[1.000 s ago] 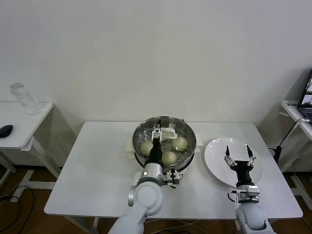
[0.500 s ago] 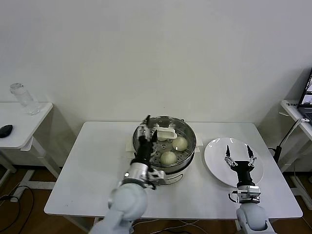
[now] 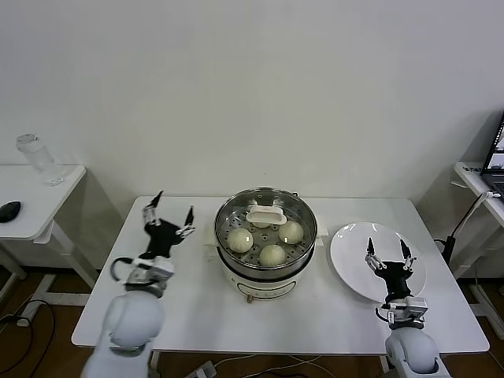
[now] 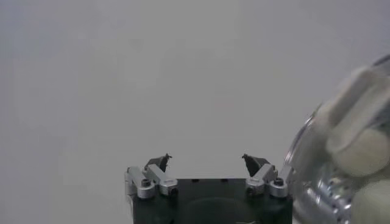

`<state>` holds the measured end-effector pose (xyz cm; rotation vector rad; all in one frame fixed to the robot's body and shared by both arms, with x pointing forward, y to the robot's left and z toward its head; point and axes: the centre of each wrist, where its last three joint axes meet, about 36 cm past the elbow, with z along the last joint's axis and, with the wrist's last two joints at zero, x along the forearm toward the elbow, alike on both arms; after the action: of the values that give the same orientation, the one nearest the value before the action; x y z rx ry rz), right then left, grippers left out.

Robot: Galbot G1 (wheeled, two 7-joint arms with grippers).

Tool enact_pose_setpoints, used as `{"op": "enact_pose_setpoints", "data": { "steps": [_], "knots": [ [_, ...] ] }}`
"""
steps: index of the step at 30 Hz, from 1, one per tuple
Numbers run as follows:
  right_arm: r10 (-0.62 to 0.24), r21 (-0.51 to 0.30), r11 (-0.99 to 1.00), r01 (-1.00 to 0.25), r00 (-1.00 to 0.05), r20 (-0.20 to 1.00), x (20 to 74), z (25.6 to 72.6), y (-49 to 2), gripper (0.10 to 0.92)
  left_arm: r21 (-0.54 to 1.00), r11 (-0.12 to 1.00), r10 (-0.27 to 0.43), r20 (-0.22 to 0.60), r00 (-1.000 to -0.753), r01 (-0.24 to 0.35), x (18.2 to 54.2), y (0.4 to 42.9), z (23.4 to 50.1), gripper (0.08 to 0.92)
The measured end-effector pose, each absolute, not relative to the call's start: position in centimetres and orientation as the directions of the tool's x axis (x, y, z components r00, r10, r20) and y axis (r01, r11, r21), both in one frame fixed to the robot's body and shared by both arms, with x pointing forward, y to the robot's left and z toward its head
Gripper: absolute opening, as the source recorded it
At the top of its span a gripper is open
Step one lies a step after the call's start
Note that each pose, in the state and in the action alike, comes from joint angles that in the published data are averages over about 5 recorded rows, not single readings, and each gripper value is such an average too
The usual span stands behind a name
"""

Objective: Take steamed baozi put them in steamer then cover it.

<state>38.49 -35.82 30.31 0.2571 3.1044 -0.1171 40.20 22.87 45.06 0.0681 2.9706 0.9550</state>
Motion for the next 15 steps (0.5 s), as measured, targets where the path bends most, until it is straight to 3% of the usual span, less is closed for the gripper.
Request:
{"op": "enact_pose_setpoints", "data": {
  "steps": [7, 15],
  "knots": [
    [0.162, -0.032, 0.986, 0.161, -0.987, 0.022, 37.9, 30.7, -35.8, 0.823, 0.419, 0.907, 0.060, -0.007, -0.998, 0.051, 38.8, 27.2, 41.7, 0.823],
    [0.153, -0.005, 0.988, 0.152, -0.987, 0.056, 37.4, 30.8, -34.9, 0.823, 0.308, 0.950, 0.082, -0.066, -0.994, 0.058, 36.1, 28.6, 38.4, 0.823]
  ]
}}
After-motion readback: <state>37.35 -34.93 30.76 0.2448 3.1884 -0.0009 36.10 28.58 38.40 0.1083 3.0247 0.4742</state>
